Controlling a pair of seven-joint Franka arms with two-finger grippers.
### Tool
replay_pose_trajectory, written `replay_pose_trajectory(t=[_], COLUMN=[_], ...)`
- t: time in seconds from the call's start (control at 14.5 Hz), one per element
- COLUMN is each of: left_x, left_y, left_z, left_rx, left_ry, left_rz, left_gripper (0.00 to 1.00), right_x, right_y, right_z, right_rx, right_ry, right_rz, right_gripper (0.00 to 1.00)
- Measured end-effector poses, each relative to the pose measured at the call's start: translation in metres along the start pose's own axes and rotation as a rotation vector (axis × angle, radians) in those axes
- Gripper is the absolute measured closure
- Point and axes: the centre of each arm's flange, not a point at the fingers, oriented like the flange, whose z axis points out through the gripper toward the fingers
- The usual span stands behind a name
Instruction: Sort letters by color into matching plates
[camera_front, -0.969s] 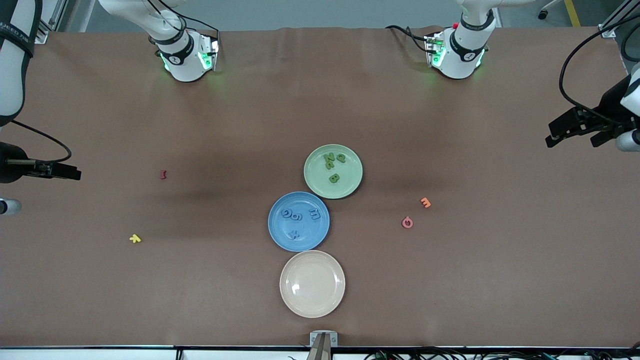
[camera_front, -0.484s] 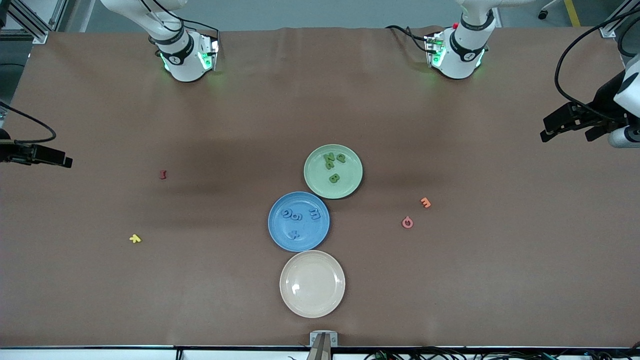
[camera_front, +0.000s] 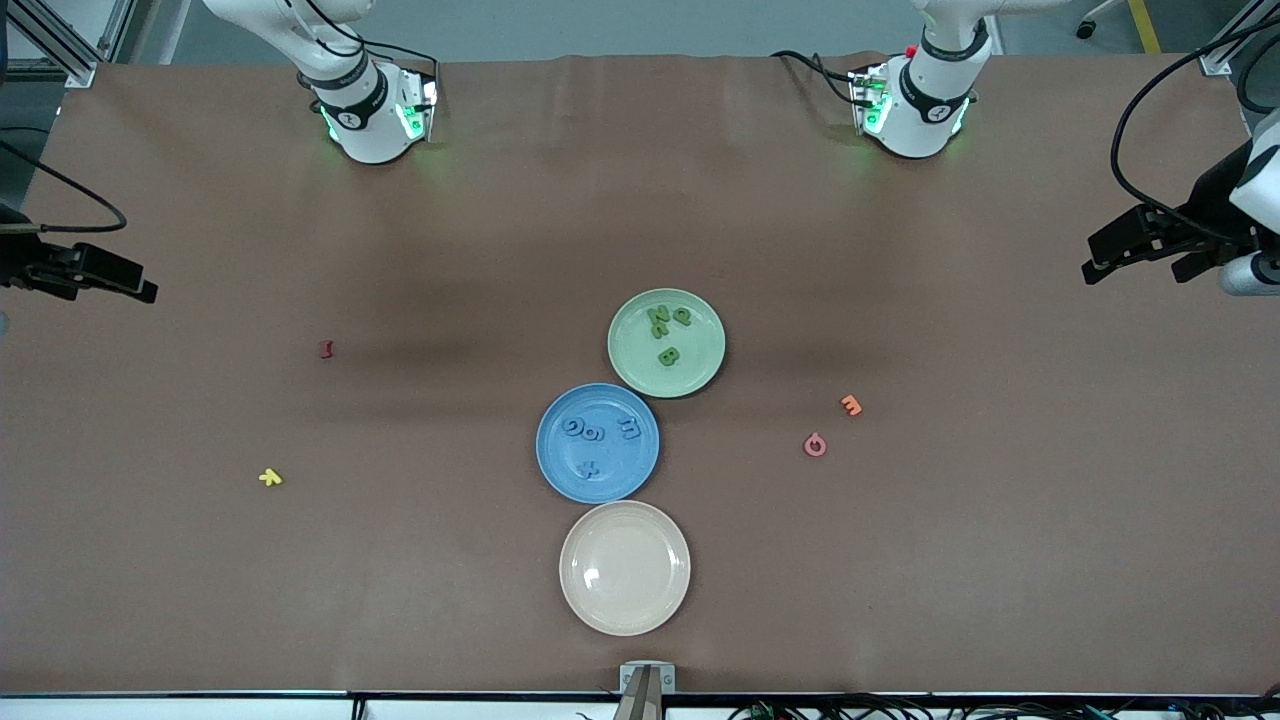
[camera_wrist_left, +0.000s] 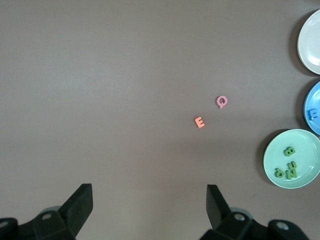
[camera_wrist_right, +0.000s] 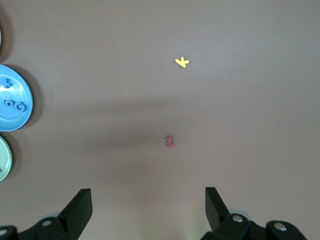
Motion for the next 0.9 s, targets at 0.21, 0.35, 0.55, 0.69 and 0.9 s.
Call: replay_pose_trajectory(t=[0.21, 0.35, 0.55, 0.69, 0.9], left_x=[0.0, 0.0, 0.0, 0.0, 0.0], left_y=[0.0, 0.0, 0.0, 0.0, 0.0], left_z=[0.0, -0.001, -0.001, -0.001, -0.004], left_rx=[0.0, 0.0, 0.0, 0.0, -0.001], left_ry=[0.0, 0.001, 0.002, 0.002, 0.009], left_rz=[-0.001, -0.001, -0.001, -0.001, -0.001], left_gripper=[0.0, 0.0, 0.0, 0.0, 0.0], right_x=[-0.011, -0.022, -0.046, -0.057, -0.056], right_y=[-0.009, -0.007, 0.0, 0.0, -0.003], right_z=[-0.014, -0.027, -0.052, -0.061, -0.047], right_rx=[-0.022, -0.022, -0.017, -0.016, -0.015], right_ry=[0.019, 0.037, 0.055, 0.067, 0.046], right_rz=[-0.015, -0.013, -0.001, -0.002, -0.007], right_gripper=[0.0, 0.0, 0.0, 0.0, 0.0])
